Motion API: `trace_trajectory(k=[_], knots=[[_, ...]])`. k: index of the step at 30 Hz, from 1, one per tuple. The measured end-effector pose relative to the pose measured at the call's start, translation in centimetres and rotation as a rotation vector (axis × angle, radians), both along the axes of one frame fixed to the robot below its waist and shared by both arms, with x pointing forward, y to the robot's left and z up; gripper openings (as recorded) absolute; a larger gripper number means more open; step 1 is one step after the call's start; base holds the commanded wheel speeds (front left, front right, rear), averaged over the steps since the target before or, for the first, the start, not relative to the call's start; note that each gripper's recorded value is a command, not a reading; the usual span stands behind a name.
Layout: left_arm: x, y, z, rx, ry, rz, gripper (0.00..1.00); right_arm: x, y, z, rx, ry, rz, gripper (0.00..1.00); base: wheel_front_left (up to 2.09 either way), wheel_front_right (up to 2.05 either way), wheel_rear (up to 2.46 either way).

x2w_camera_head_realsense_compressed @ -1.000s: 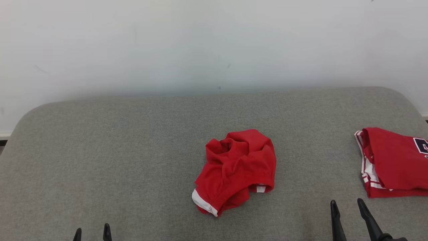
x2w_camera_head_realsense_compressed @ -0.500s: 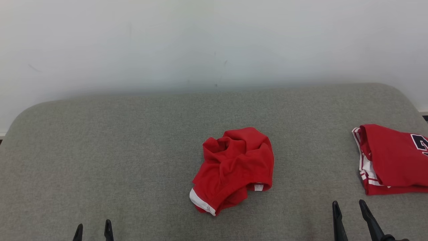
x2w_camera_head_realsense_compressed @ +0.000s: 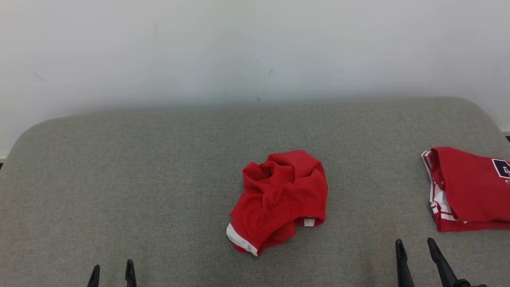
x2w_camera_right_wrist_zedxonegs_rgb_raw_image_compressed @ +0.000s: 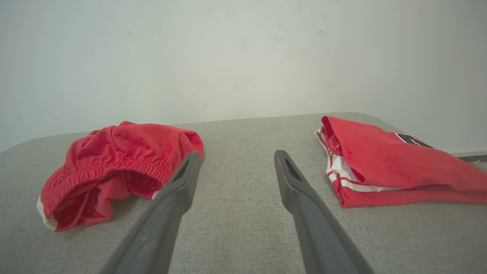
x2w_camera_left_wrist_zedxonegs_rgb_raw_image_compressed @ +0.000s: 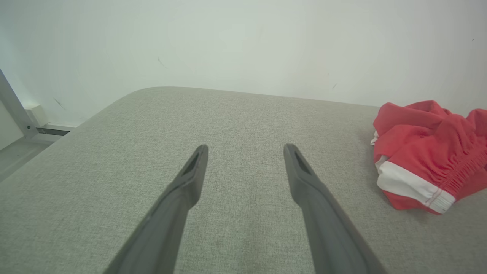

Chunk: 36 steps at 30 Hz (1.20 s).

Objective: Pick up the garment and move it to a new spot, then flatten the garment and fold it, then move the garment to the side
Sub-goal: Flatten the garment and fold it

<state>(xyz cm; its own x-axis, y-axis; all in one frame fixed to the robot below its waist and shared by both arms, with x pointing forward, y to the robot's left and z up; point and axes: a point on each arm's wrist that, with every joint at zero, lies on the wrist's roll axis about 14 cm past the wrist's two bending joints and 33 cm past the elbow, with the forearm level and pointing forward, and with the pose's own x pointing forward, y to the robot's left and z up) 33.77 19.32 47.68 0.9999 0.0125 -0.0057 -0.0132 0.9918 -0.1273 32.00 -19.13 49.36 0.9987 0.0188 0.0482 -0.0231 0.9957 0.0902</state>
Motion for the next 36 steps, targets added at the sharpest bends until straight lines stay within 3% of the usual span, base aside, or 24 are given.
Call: trace_trajectory(k=[10, 14, 25, 31, 36], knots=[[0.3, -0.3, 0.0, 0.0, 0.0, -0.009, 1.0, 0.0, 0.0, -0.2, 0.001, 0.007, -0.002, 1.0, 0.0, 0.0, 0.0], [1.2, -2.2, 1.2, -0.003, -0.041, -0.076, 1.0, -0.2, -0.3, -0.2, 0.001, 0.008, -0.01, 1.0, 0.0, 0.0, 0.0], [2.0, -14.3, 2.2, -0.06, -0.062, -0.45, 1.0, -1.3, -1.9, -0.5, 0.002, 0.019, -0.071, 1.0, 0.0, 0.0, 0.0], [0.5, -23.0, 1.5, -0.146, 0.043, -0.73, 1.0, -2.1, -3.1, -0.5, 0.004, 0.021, -0.118, 1.0, 0.0, 0.0, 0.0], [0.4, -26.8, 0.2, -0.159, 0.134, -0.857, 1.0, -2.9, -4.6, -0.4, 0.004, 0.02, -0.175, 1.0, 0.0, 0.0, 0.0]])
